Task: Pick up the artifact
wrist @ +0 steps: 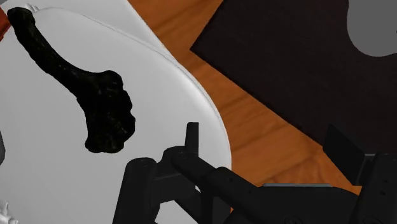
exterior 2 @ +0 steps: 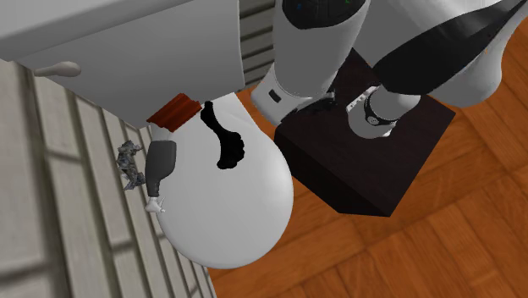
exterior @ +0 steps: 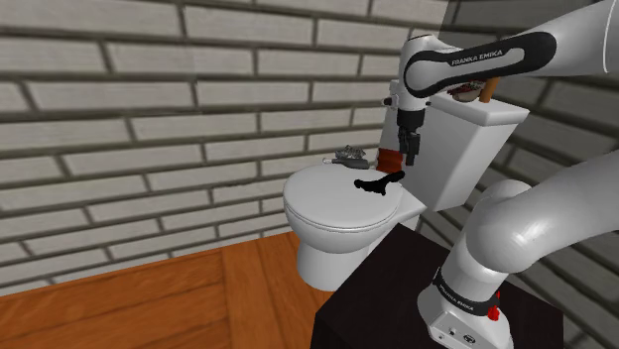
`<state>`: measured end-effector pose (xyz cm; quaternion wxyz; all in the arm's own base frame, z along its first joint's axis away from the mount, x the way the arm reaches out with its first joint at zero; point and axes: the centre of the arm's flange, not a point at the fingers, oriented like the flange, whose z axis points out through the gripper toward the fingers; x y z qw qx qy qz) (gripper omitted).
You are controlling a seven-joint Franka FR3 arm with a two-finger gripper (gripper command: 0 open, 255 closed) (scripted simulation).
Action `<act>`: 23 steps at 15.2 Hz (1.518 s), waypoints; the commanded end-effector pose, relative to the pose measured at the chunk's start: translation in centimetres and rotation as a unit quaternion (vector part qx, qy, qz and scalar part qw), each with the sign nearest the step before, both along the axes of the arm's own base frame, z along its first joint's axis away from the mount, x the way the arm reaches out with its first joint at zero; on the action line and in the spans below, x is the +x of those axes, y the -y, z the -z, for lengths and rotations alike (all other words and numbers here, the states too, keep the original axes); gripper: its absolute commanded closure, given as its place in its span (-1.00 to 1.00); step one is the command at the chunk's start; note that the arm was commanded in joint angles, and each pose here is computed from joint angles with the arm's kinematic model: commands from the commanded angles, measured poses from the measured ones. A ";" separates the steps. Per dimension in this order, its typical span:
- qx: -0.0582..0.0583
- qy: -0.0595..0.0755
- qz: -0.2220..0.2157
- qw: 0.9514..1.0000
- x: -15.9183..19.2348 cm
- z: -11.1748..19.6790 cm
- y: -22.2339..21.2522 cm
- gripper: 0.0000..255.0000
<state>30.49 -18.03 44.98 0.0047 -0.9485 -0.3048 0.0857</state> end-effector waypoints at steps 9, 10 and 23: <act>0.028 -0.028 -0.176 0.984 4.3 8.2 9.7 -1.00; 0.030 -0.031 -0.193 0.980 4.9 9.0 10.5 -1.00; 0.062 -0.063 -0.391 0.916 13.6 20.3 18.4 -1.00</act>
